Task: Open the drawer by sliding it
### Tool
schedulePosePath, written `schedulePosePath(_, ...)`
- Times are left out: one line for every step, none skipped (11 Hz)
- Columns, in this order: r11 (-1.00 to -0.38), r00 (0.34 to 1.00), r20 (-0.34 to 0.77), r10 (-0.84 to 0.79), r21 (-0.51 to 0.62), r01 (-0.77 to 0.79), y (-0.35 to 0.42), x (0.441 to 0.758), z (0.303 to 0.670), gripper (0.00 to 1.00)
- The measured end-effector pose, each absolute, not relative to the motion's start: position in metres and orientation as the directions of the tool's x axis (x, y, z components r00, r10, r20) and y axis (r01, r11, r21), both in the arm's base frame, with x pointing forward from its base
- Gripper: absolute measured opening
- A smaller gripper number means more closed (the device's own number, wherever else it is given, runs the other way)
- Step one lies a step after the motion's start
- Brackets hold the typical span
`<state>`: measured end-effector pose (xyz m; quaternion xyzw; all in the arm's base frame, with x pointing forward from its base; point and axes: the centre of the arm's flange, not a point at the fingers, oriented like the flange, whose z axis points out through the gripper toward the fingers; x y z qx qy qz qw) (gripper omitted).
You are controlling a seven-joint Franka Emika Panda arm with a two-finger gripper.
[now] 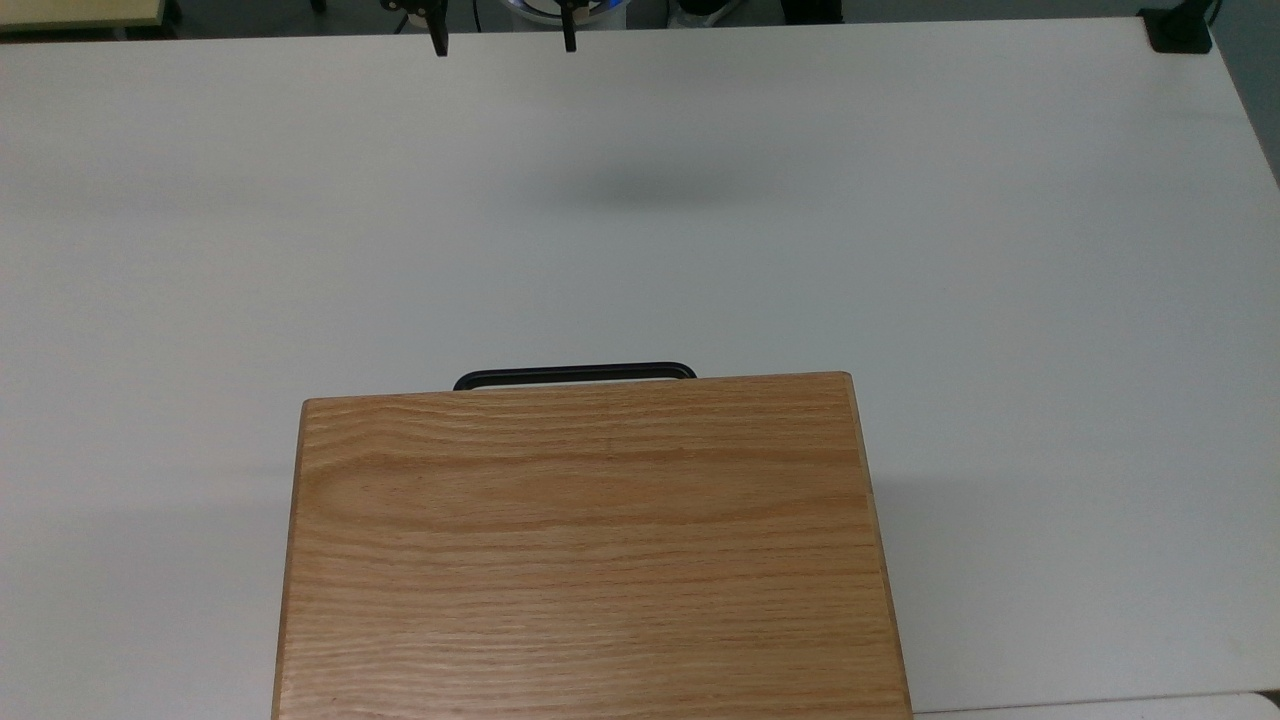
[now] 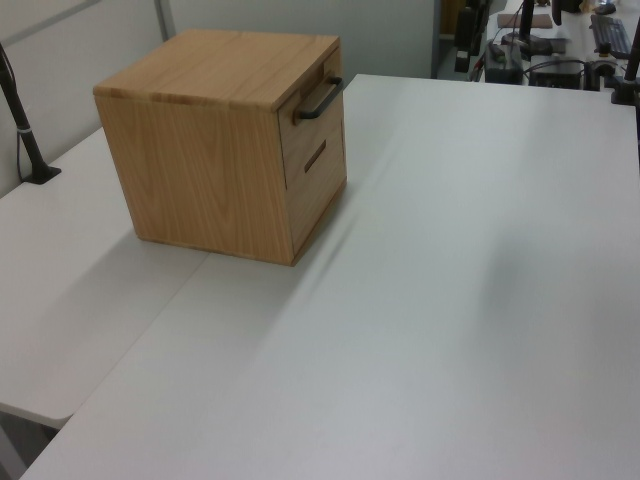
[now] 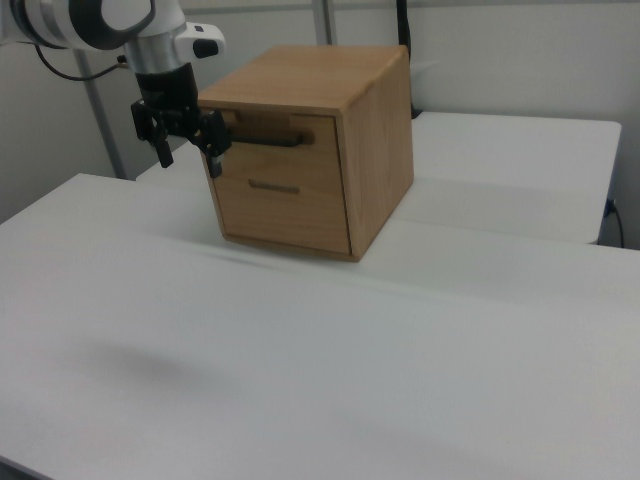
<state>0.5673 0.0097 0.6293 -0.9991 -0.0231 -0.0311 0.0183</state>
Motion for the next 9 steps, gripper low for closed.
schedulePosePath(-0.998,0.997,0.058,0.045,-0.036,0.047,0.01,0.568,0.626,1.0)
schedulePosePath(-0.999,0.998,0.051,0.026,-0.039,0.028,0.01,0.571,0.623,1.0)
schedulePosePath(-0.998,0.998,0.047,-0.039,-0.047,-0.037,0.01,0.572,0.62,1.0)
schedulePosePath(-0.988,0.988,0.061,-0.141,-0.08,-0.136,0.013,0.575,0.622,1.0)
schedulePosePath(-0.959,0.958,0.101,-0.267,-0.125,-0.254,0.015,0.581,0.628,1.0)
schedulePosePath(-0.905,0.902,0.125,-0.413,-0.168,-0.391,0.016,0.587,0.632,1.0)
schedulePosePath(-0.83,0.826,0.136,-0.547,-0.213,-0.515,0.018,0.592,0.635,1.0)
schedulePosePath(-0.748,0.742,0.14,-0.655,-0.26,-0.611,0.021,0.598,0.638,1.0)
schedulePosePath(-0.681,0.675,0.141,-0.724,-0.301,-0.668,0.025,0.602,0.64,0.98)
